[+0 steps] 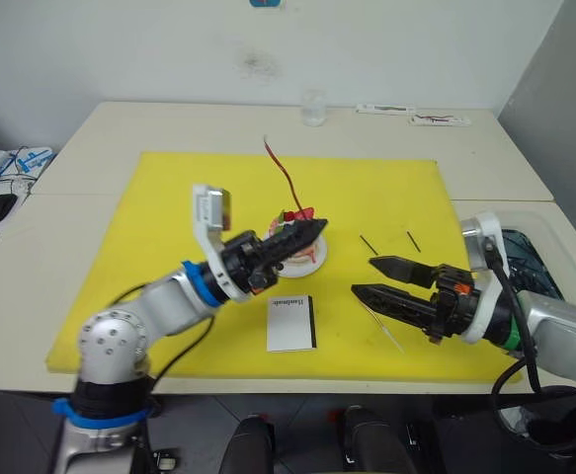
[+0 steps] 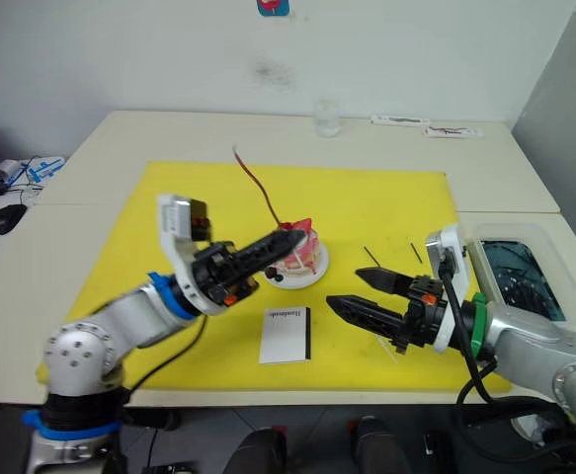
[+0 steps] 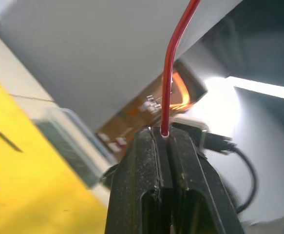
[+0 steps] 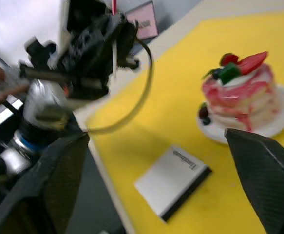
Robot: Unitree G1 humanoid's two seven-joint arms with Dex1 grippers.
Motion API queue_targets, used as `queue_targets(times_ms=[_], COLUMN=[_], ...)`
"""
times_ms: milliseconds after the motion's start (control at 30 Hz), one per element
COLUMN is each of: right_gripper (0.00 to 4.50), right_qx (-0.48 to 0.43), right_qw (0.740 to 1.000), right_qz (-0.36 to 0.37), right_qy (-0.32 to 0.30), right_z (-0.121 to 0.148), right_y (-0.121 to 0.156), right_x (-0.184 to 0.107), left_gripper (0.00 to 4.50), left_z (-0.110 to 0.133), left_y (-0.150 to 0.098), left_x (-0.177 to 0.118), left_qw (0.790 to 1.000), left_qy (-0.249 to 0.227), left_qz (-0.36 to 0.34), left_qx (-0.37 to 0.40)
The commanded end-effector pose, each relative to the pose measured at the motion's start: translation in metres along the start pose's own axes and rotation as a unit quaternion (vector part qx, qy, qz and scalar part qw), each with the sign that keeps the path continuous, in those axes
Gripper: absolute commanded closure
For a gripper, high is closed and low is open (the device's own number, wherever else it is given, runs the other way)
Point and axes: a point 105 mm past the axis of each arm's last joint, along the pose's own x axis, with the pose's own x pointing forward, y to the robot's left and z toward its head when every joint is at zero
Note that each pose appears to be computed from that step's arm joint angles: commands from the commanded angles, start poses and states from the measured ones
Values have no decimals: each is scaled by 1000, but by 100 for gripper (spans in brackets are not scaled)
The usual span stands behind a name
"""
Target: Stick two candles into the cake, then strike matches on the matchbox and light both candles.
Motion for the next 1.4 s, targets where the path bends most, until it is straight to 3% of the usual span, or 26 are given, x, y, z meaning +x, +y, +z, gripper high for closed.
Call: queue_targets(times_ms=[33,167,400,867,1400], right_gripper=[3,3,3,3,3], right_qx=[-153,-256,-306,-302,-297], right_qw=[988,966,951,952,954], right_qz=[-3,-8,14,0,-7], right_qy=[13,29,39,45,44], right_z=[16,26,28,17,17], right_y=[2,-5,-5,-4,-2], right_x=[1,13,36,43,42], left_gripper=[450,450,450,450,450], left_z=[27,52,52,31,29], left_y=[4,40,78,104,120], left_x=[-11,-30,-29,-11,-10], left_qw=[991,952,923,936,939], left_qy=[2,34,69,71,46], left_qz=[44,140,155,127,149], left_qx=[127,270,345,322,306])
